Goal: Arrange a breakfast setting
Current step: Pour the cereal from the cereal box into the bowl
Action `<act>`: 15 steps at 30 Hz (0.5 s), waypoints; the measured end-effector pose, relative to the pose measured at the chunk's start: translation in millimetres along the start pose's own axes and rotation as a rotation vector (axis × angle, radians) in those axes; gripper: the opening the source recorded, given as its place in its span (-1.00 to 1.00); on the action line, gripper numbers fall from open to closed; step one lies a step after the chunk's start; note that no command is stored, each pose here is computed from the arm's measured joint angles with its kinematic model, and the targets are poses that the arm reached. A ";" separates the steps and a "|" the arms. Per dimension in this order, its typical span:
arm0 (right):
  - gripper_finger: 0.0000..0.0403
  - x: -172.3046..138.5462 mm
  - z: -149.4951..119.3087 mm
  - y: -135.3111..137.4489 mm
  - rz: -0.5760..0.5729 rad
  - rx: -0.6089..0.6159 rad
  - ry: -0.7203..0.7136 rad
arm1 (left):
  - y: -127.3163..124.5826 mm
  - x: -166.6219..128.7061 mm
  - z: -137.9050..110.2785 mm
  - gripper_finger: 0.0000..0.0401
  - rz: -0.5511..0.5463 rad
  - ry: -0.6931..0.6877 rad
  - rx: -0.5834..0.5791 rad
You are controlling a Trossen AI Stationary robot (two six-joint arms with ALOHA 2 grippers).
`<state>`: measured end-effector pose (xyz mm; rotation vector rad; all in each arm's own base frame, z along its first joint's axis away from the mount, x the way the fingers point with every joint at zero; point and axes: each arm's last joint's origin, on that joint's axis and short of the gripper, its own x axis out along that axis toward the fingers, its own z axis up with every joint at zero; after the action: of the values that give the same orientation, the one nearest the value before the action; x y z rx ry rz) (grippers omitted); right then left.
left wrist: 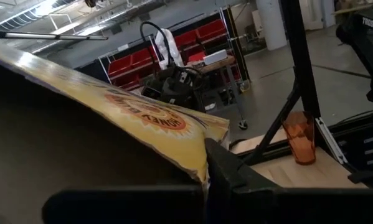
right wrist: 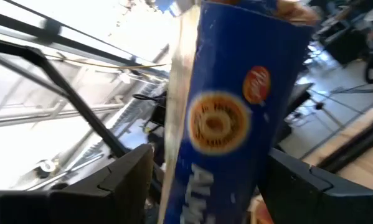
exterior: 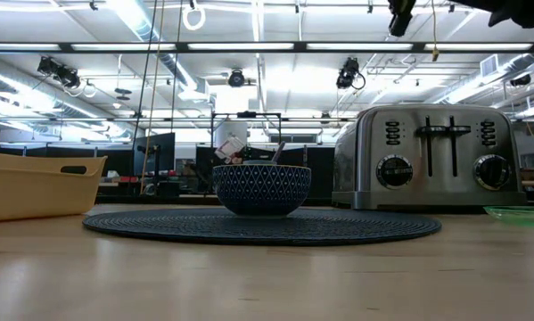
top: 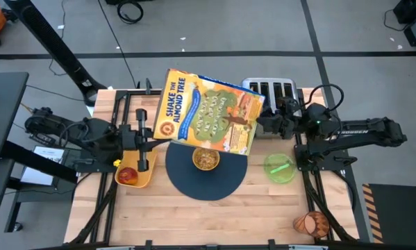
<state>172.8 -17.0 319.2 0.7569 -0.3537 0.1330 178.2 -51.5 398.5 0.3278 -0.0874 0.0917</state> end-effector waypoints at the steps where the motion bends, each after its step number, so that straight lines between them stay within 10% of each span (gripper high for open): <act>1: 0.36 -1.0 0.0 -0.3 -0.015 -0.004 -0.001 | 1.0 -1.7 0.3 -0.98 0.001 0.001 0.000; 15: 0.36 -5.1 -1.7 -6.9 -0.167 -0.027 -0.024 | 19.4 -33.6 5.5 -0.98 0.039 0.003 -0.033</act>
<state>170.2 -20.8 311.7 0.7583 -0.3133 -0.0384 142.5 -37.6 406.4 0.2935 -0.0919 0.1291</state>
